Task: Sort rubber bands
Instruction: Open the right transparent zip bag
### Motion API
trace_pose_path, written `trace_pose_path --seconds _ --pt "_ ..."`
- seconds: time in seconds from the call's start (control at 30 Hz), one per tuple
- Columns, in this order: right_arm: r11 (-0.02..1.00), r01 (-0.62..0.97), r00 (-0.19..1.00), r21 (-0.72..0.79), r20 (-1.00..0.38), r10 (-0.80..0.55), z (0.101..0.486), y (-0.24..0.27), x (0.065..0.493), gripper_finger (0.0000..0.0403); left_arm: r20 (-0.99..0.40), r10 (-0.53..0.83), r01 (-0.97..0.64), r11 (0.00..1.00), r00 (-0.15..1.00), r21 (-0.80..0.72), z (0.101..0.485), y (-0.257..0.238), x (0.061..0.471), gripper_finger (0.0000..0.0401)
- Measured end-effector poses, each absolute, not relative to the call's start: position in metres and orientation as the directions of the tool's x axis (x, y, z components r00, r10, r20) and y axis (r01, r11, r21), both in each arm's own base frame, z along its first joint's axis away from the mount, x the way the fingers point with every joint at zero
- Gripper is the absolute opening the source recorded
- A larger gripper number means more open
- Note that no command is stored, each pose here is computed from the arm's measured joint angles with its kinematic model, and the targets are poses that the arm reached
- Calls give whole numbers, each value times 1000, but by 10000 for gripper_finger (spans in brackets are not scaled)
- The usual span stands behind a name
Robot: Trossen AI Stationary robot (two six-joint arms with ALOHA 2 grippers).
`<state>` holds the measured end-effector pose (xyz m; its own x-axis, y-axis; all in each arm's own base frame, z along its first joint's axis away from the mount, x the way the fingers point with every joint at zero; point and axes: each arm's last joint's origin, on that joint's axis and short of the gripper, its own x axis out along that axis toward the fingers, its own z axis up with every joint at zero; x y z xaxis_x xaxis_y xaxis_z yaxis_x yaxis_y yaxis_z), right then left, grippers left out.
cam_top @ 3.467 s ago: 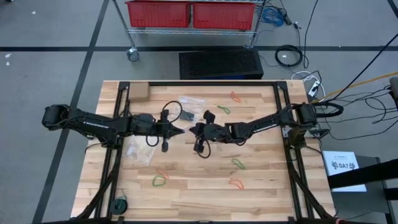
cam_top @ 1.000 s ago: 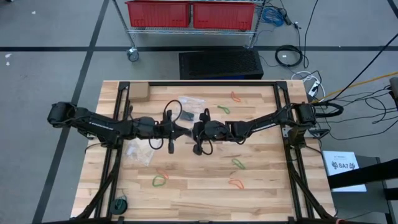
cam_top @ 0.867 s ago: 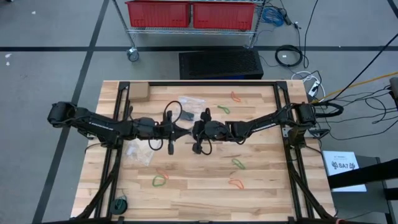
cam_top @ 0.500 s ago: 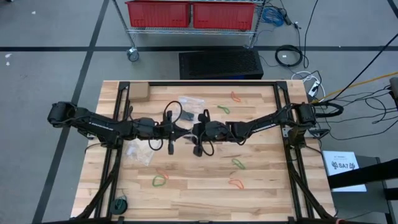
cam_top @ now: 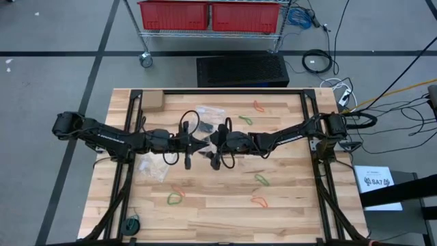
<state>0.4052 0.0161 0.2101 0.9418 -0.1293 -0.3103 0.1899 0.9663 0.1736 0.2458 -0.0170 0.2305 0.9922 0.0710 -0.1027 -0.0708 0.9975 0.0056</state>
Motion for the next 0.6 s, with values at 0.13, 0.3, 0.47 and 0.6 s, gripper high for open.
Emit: trace_pose_path --seconds 0.13,0.3,0.47,0.6 --pt "966 198 925 167 -357 -128 207 17 403 263 -107 71 -71 997 992 6 230 -17 246 0" --pt "968 198 905 153 -407 -120 210 20 397 263 -115 71 -71 997 991 5 229 -17 246 0" --pt "971 191 891 143 -441 -111 222 25 387 263 -113 71 -71 997 991 6 229 -17 246 0" --pt "973 191 875 129 -473 -109 233 28 376 263 -122 72 -71 997 990 8 229 -17 245 0"
